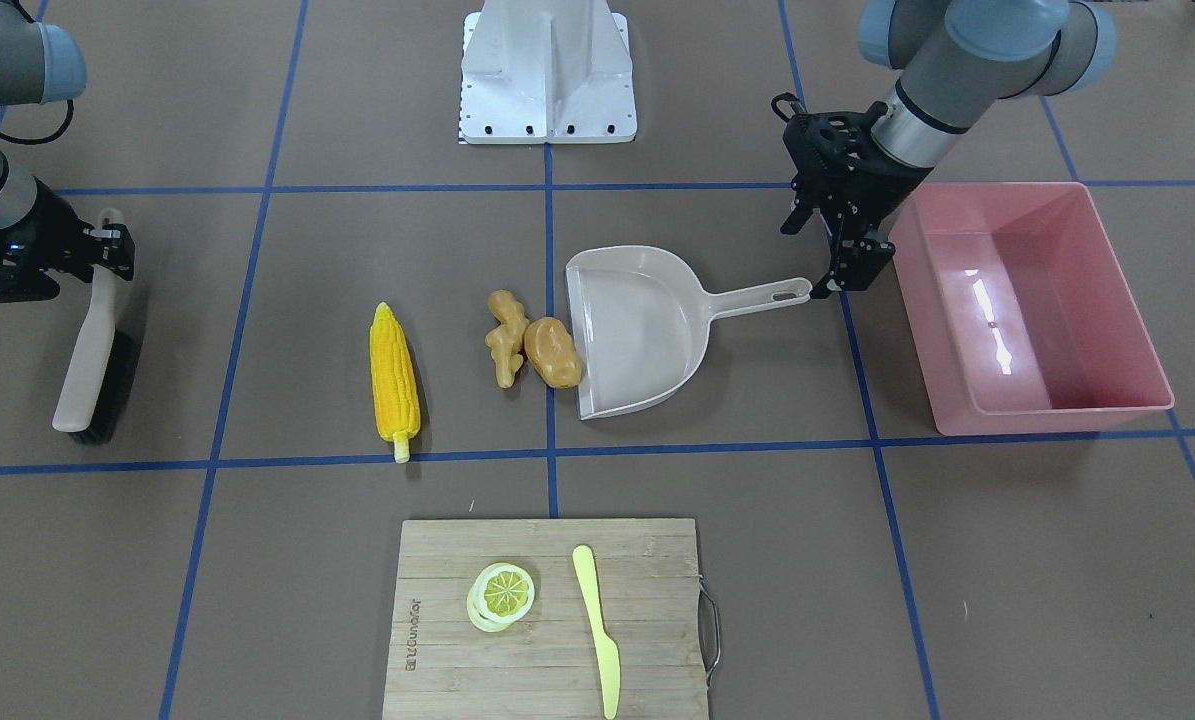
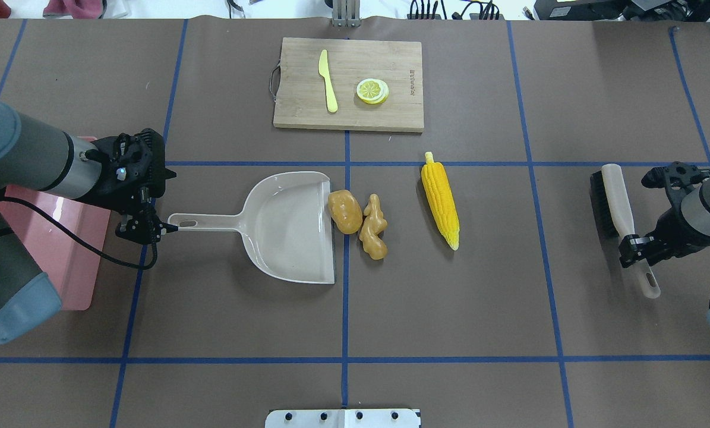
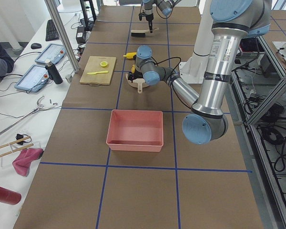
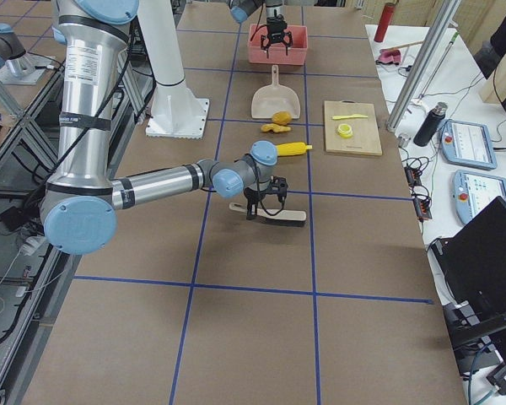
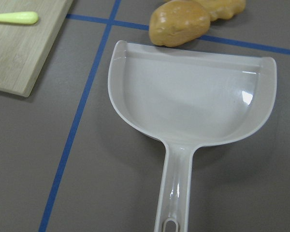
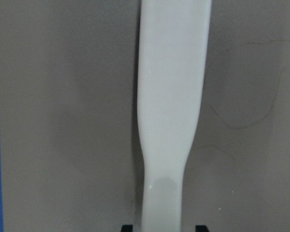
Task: Sweep and dump trash into bin
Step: 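Grasp the dustpan handle with the left gripper while the right gripper grasps the brush handle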
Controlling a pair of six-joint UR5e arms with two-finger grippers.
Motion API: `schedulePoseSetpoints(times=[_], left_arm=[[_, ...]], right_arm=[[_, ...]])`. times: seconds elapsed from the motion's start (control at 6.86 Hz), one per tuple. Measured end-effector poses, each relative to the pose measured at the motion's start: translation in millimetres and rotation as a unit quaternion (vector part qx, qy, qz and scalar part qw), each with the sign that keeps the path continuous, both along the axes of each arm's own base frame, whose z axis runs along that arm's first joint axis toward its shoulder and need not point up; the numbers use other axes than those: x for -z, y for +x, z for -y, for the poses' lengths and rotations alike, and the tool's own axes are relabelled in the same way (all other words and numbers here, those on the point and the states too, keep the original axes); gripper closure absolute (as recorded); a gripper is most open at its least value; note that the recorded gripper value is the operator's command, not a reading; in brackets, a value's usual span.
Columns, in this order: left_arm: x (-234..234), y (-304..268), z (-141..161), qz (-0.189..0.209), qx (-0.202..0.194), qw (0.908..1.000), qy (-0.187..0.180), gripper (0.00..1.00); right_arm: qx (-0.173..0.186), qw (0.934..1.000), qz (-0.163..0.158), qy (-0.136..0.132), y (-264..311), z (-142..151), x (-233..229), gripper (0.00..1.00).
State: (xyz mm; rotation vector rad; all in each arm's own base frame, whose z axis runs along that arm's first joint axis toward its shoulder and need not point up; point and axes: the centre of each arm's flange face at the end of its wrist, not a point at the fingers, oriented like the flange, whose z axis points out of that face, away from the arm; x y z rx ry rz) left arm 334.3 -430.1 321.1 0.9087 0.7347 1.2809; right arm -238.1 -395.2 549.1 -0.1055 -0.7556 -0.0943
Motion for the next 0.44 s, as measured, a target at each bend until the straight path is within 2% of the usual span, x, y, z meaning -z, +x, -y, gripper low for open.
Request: schedulePoseSetpoints(times=[0.15, 0.29, 0.44], left_arm=[[-10, 0, -2, 0.011, -0.012, 0.9998, 0.014, 0.01], [-19, -1, -4, 0.018, -0.013, 0.9997, 0.009, 0.01], [-27, 1, -4, 0.021, -0.009, 0.9997, -0.007, 0.01]], right_arm=[[0.000, 1.0000, 0.000, 0.000, -1, 1, 0, 0.96], [0.001, 1.0000, 0.000, 0.001, -2, 2, 0, 1.00], [0.001, 1.0000, 0.000, 0.002, -3, 3, 1, 1.00]])
